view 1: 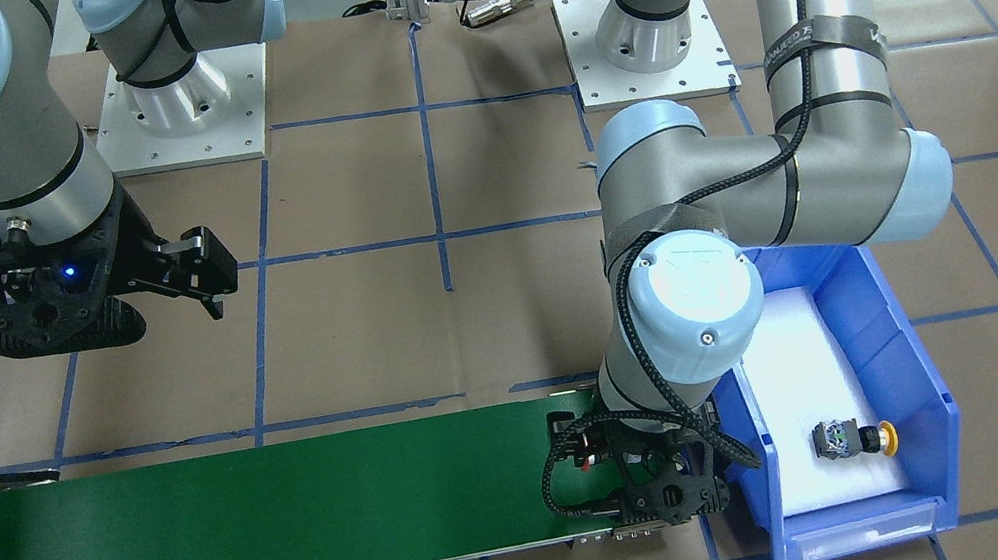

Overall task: Transport two buttons from left to right
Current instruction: 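Lift the red button and carry it to the near end of the conveyor, then release the red button on the green belt and raise the left gripper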

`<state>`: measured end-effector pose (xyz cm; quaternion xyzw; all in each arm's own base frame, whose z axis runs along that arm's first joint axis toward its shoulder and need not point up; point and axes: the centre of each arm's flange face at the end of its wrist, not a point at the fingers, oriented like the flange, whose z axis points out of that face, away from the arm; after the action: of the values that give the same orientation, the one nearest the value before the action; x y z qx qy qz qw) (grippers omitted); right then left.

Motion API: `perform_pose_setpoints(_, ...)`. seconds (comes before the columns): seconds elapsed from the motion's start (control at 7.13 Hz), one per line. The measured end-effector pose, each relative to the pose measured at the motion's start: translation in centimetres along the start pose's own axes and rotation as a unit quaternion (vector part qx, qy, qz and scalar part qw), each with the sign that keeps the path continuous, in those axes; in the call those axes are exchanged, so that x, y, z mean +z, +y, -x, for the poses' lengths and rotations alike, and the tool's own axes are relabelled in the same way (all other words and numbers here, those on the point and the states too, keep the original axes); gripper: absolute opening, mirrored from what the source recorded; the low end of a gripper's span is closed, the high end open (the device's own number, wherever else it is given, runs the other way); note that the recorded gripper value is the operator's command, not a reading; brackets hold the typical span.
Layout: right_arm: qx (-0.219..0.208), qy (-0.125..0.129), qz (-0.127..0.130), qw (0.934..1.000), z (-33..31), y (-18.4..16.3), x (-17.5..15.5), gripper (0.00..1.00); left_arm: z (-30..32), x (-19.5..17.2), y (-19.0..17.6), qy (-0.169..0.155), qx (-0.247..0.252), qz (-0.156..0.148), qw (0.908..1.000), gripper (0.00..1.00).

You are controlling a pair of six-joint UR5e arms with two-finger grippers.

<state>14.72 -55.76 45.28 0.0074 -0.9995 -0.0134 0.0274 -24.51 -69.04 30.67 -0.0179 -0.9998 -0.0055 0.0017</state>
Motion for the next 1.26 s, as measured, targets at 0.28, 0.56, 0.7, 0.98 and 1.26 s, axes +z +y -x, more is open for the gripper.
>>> perform_pose_setpoints(0.28, 0.0, 0.005, 0.0, 1.0, -0.1, 0.0, 0.0, 1.0, 0.9, -1.2, -0.2, 0.0, -0.003, -0.01, 0.9999, 1.0)
perform_pose_setpoints(0.56, 0.0, 0.008, 0.0, 1.0, -0.2, 0.0, 0.0, 1.0, 4.8, -2.7, -1.0, 0.001, -0.019, -0.021, 0.9996, 1.0)
perform_pose_setpoints(0.7, 0.0, 0.008, 0.0, 1.0, -0.2, 0.0, 0.0, 1.0, 8.3, -3.8, -1.6, 0.0, -0.008, -0.028, 0.9996, 1.0)
perform_pose_setpoints(0.98, 0.0, 0.008, 0.0, 1.0, -0.2, 0.0, 0.0, 1.0, 18.0, -6.4, -1.6, -0.008, 0.039, -0.036, 0.9986, 1.0)
perform_pose_setpoints(1.26, 0.0, 0.008, 0.0, 1.0, -0.2, 0.0, 0.0, 1.0, 24.3, -7.1, -0.6, -0.029, 0.086, -0.021, 0.9957, 1.0)
